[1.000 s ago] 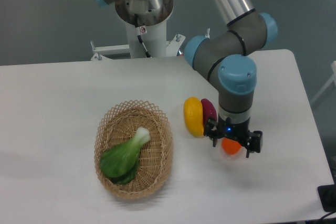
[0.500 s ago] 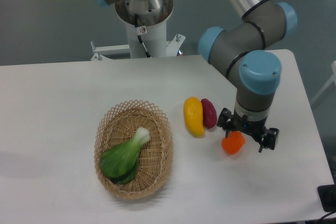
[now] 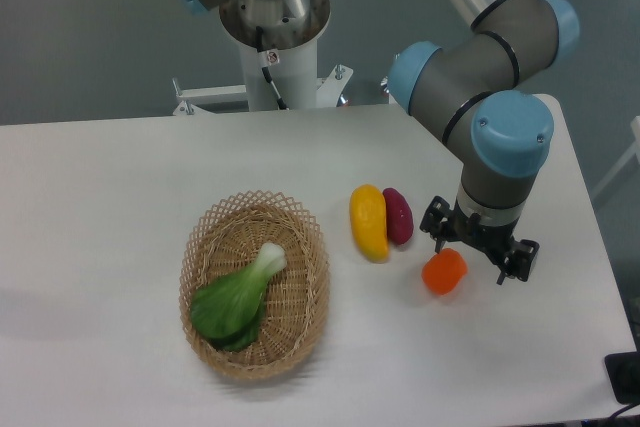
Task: Place the orange on the table
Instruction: 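Lift the open gripper up and away from the orange object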
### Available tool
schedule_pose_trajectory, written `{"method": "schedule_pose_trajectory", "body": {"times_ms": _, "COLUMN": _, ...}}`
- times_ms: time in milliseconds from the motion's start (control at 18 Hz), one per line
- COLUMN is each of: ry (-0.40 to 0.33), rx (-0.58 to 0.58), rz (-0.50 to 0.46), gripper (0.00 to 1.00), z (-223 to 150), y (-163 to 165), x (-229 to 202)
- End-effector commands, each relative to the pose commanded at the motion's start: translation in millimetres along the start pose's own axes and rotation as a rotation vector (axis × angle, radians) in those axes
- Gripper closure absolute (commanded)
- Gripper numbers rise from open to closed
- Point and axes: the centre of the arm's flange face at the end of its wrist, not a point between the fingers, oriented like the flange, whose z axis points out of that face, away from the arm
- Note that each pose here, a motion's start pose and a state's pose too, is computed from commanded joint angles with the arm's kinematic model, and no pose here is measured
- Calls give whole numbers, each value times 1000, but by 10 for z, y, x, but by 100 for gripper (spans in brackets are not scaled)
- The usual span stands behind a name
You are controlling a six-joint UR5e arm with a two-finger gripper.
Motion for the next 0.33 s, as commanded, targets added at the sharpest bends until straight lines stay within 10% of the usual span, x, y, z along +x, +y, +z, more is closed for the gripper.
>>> {"method": "schedule_pose_trajectory", "body": {"times_ms": 333, "ry": -2, "rx": -1, "rz": 2, "gripper": 0, "z": 4, "y": -7, "x": 6}}
